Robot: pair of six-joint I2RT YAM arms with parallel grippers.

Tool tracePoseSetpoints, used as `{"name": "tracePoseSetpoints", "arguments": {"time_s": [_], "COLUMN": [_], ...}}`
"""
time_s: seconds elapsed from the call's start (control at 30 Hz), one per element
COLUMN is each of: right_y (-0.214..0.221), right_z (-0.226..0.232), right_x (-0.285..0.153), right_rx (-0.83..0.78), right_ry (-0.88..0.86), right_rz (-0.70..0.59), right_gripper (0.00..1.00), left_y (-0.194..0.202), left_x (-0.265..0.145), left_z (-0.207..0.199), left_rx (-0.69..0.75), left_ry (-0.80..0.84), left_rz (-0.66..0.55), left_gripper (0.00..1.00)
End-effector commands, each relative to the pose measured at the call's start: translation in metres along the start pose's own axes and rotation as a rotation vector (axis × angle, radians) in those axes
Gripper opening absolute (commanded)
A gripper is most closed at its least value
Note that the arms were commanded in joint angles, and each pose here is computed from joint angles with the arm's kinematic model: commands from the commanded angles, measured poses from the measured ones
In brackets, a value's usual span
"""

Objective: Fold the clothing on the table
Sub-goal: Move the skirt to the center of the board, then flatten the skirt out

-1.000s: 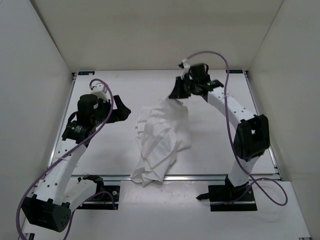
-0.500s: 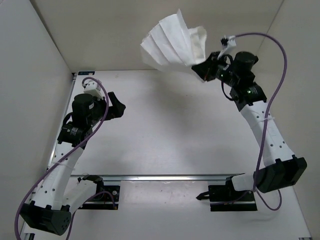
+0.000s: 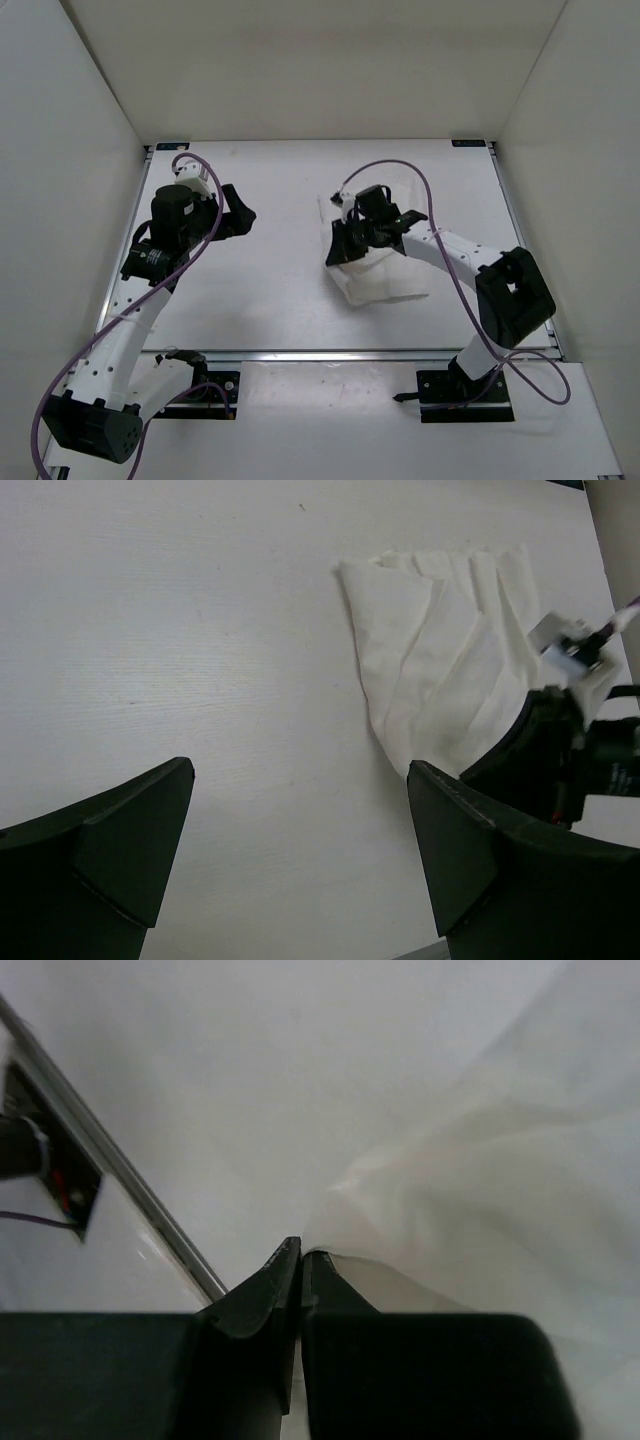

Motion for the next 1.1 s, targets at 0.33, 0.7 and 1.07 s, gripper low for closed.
{"name": "tracePoseSetpoints", "arguments": {"time_s": [0.33, 0.7, 1.07], "right_y": [-0.129, -0.093, -0.002], "right_z": [0.027, -0.052, -0.068], "right_x": [-0.004, -0.134, -0.127], "right_rx": [-0.141, -0.003, 0.198], "right_ry": [-0.179, 0.266, 0.313], "right_rz": [-0.283, -0.535, -0.443], "right_gripper": [0.72, 0.95, 0.91], "left_y": [0.002, 0.083, 0.110], "left_x": [0.002, 0.045, 0.072], "left_z": [-0.008, 0.017, 0.074], "left_rx": [-0.014, 0.039, -0.058], "left_ry": [0.062, 0.009, -0.173], "left_rz": [0.003, 0.340, 0.343], "left_gripper": [0.99, 0.98, 0.91]}}
Point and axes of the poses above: each gripper's point midway between its finger pads, its own x axis out along the fingers, its own z axis along the line the jaws close on, y = z × x, the point moved 2 cm from there along -x, back along the fingers, and after that the axes turned 11 degrees about -x, right-handed, at the moved point
